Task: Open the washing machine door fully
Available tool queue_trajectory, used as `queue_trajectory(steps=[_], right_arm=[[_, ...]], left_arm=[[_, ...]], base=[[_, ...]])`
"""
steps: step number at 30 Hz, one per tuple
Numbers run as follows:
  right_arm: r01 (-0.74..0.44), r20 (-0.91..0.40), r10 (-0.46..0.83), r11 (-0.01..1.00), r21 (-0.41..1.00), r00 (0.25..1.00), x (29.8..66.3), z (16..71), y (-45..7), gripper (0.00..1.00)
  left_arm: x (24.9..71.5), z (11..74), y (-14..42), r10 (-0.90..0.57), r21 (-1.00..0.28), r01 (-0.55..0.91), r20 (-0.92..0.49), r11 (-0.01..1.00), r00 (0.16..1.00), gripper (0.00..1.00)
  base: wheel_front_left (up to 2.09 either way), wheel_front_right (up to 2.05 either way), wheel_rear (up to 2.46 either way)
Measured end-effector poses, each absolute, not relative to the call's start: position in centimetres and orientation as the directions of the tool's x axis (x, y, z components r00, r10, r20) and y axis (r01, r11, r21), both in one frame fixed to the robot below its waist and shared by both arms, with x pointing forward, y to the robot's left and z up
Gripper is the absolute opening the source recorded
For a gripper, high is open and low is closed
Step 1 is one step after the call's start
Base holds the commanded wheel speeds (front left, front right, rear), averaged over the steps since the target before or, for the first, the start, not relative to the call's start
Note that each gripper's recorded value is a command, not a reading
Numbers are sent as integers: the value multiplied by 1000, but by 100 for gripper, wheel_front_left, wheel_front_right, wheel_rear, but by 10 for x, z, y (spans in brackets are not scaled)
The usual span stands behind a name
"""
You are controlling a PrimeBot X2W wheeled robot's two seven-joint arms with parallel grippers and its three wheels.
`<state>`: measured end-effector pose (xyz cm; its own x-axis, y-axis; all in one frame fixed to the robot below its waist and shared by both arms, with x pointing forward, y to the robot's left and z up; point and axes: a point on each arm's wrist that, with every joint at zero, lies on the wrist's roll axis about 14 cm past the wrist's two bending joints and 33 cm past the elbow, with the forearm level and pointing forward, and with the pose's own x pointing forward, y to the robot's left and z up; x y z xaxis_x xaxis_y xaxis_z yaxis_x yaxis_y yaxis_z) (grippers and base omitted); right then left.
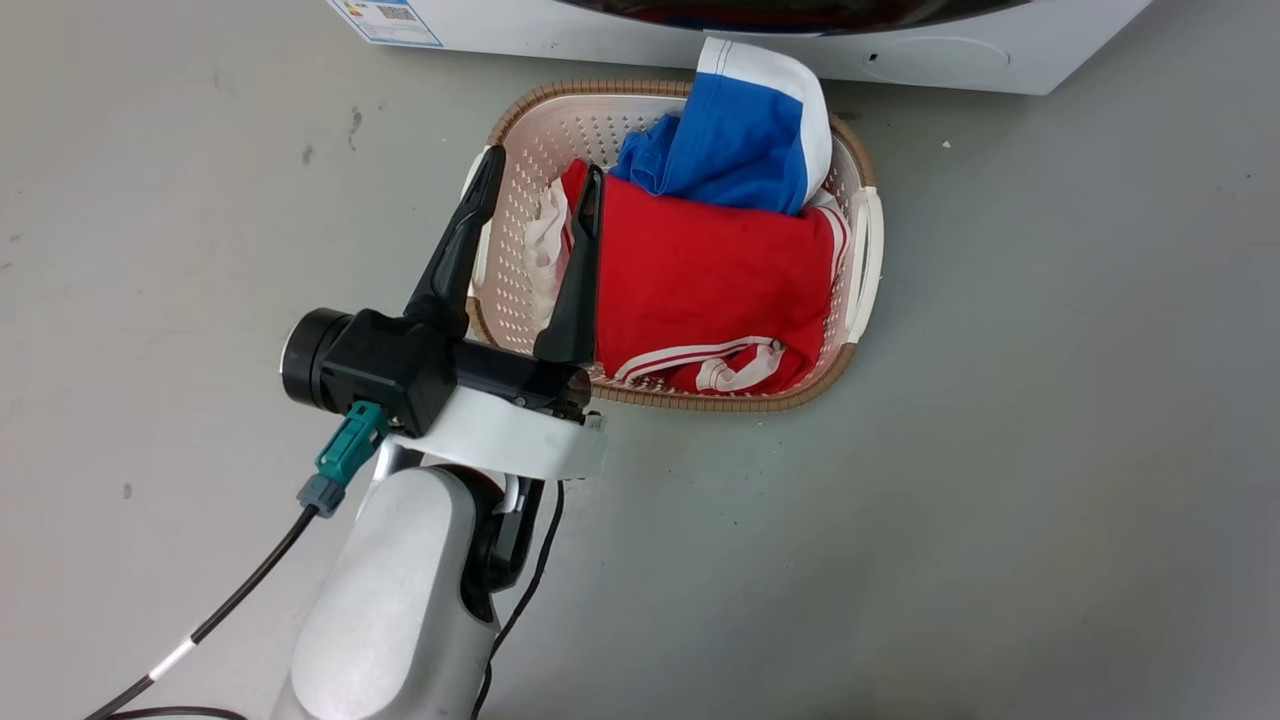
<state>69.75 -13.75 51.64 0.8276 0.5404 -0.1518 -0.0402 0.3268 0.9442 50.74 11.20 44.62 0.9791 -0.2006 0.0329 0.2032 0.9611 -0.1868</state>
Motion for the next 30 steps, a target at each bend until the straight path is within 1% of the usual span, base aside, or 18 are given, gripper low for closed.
queue_trajectory(steps=[3,11,12,17,30], right_arm=[[-41,-161,557,332,942,815,692,517,-138,0],[-23,-202,605,343,939,770,664,511,-136,0],[-17,-219,623,350,937,751,653,509,-134,0],[-14,-234,670,343,939,704,621,507,-124,0],[-65,-196,809,277,959,554,540,518,-85,0]], left_arm=[[508,448,111,-202,-188,205,37,960,979,100],[505,461,110,-205,-176,212,58,961,977,100],[501,464,110,-207,-174,214,61,961,977,100],[491,473,111,-209,-166,217,68,962,976,100],[470,491,112,-212,-160,223,87,962,973,100]], base=[[0,0,0],[0,0,0],[0,0,0],[0,0,0],[0,0,0]])
